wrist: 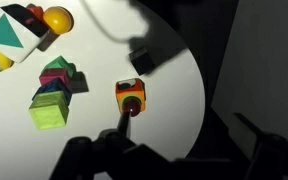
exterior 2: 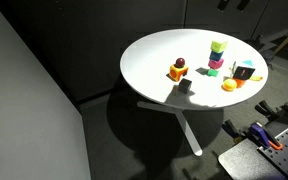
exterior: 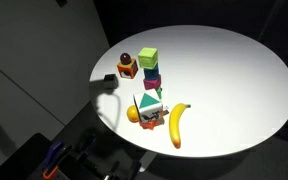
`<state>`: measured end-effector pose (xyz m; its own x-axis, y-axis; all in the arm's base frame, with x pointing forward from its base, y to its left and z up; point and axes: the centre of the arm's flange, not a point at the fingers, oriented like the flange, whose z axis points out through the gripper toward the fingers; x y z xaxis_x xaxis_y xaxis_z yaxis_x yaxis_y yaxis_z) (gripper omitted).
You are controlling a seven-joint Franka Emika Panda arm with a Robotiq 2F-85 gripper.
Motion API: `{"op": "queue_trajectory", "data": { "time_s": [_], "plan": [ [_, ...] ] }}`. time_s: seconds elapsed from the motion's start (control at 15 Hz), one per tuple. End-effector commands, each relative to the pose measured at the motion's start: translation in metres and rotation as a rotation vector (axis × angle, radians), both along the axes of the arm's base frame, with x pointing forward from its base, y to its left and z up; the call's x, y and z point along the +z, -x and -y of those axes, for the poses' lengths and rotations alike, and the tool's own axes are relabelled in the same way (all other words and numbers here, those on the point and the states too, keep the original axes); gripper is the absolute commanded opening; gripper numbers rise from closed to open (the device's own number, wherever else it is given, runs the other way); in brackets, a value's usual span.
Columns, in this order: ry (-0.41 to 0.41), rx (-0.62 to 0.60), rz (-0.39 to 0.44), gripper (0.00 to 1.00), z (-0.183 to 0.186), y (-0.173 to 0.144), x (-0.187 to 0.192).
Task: Pick up the lime green block and put it on the gray block
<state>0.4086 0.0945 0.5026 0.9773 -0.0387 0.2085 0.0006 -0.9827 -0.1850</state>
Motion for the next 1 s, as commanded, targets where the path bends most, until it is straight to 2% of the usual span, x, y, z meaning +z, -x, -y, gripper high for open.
{"op": "queue_trajectory", "data": {
  "time_s": [0.0, 0.33, 0.93],
  "plan": [
    [0.0, 0.0, 0.001, 1.0, 0.0, 0.0, 0.0],
    [0.0, 0.0, 0.002, 1.0, 0.0, 0.0, 0.001],
    [0.087, -0.143, -0.02, 1.0, 0.029, -0.016, -0.001]
  ]
}}
